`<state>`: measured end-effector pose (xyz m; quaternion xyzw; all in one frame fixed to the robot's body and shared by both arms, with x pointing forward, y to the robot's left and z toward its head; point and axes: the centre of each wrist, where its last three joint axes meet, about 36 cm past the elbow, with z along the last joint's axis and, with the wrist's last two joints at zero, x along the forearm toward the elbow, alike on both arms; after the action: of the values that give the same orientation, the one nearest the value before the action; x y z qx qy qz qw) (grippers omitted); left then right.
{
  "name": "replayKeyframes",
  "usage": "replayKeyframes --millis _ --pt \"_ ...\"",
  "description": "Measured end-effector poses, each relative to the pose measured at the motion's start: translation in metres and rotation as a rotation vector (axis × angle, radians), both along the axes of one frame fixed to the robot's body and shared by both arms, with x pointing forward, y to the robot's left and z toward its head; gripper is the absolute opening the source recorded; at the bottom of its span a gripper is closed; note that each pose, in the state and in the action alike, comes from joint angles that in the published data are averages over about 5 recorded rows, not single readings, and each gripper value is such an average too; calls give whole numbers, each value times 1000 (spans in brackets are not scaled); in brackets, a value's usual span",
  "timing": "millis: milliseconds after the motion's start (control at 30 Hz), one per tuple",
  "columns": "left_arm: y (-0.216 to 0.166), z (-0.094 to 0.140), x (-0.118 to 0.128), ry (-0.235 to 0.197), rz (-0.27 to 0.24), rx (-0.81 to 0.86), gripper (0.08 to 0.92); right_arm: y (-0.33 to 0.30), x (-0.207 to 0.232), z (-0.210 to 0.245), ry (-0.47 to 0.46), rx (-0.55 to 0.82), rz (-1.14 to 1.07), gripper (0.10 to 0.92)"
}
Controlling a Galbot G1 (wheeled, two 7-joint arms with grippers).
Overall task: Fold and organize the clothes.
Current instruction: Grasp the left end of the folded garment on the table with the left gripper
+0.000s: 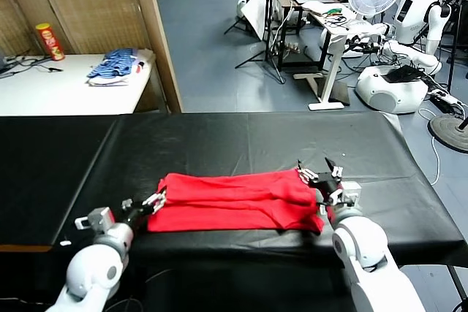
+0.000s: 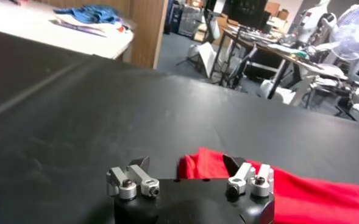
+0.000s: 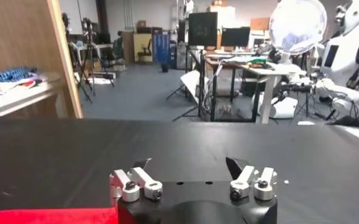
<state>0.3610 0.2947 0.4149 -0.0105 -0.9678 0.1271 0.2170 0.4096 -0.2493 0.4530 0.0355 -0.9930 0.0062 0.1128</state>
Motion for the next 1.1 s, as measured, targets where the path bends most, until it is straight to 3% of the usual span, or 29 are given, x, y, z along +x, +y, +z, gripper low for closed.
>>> replayKeyframes --millis 167,267,600,667,833,967,1100 --pt "-6 -10 -9 21 1 -3 796 2 -2 5 -13 3 6 798" --pt "-8 -15 -11 32 5 -15 737 2 -3 6 -15 3 6 798" --pt "-20 -26 -8 48 -11 -42 226 -2 -5 8 -21 -1 -8 798" --pt "-21 -25 -7 43 -14 -21 162 -4 -5 9 -22 -1 -14 798" --pt "-19 -22 -5 -12 -12 127 155 -6 -8 10 -14 -1 -28 798" --pt "-4 -21 -1 -60 -1 369 150 -9 -11 9 -3 -3 -39 798" --pt "25 -14 1 -77 9 622 150 -9 -14 7 4 -2 -42 798"
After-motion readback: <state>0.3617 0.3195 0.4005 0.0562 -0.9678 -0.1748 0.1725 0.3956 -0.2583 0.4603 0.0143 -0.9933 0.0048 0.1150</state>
